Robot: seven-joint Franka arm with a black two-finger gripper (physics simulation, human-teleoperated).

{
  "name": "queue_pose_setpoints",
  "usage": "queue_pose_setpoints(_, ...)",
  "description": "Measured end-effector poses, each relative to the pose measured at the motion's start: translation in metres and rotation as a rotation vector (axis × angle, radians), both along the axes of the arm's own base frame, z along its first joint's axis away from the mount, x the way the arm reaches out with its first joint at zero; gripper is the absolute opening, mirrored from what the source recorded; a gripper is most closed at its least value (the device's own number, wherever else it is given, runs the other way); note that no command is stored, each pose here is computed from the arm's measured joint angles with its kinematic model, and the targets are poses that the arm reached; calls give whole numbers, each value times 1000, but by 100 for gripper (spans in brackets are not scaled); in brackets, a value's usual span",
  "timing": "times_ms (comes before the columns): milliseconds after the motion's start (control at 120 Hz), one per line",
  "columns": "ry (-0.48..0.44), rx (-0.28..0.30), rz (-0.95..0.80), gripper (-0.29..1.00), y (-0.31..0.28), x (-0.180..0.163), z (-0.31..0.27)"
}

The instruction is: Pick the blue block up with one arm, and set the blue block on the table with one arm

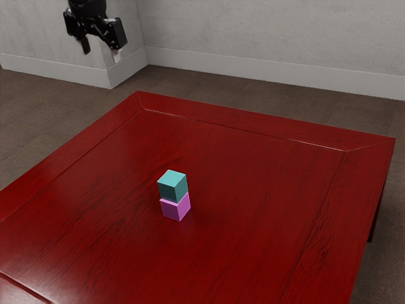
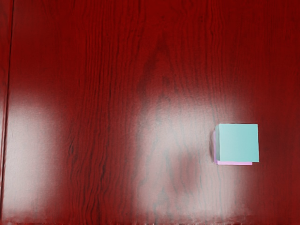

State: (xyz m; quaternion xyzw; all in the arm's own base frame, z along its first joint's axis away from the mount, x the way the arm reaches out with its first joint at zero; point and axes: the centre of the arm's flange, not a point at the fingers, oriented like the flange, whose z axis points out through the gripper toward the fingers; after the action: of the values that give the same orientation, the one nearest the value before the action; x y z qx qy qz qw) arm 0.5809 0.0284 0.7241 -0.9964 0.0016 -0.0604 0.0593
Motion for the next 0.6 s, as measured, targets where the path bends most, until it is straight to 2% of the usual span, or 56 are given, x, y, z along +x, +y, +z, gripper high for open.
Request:
queue_pose_setpoints(200,41,3,20,70,5,4,-16)
queue_pose_setpoints(258,78,-4,20,70,4,4,-33)
queue_pose_setpoints(333,180,-58,12,70,8,-19,-102)
queue_pose_setpoints(383,219,-117,18,70,9,-34,-142)
queue_pose_setpoints(475,220,-176,34,70,7,-50,-194)
queue_pose_setpoints(600,189,-184,-63,70,-68,-46,-220)
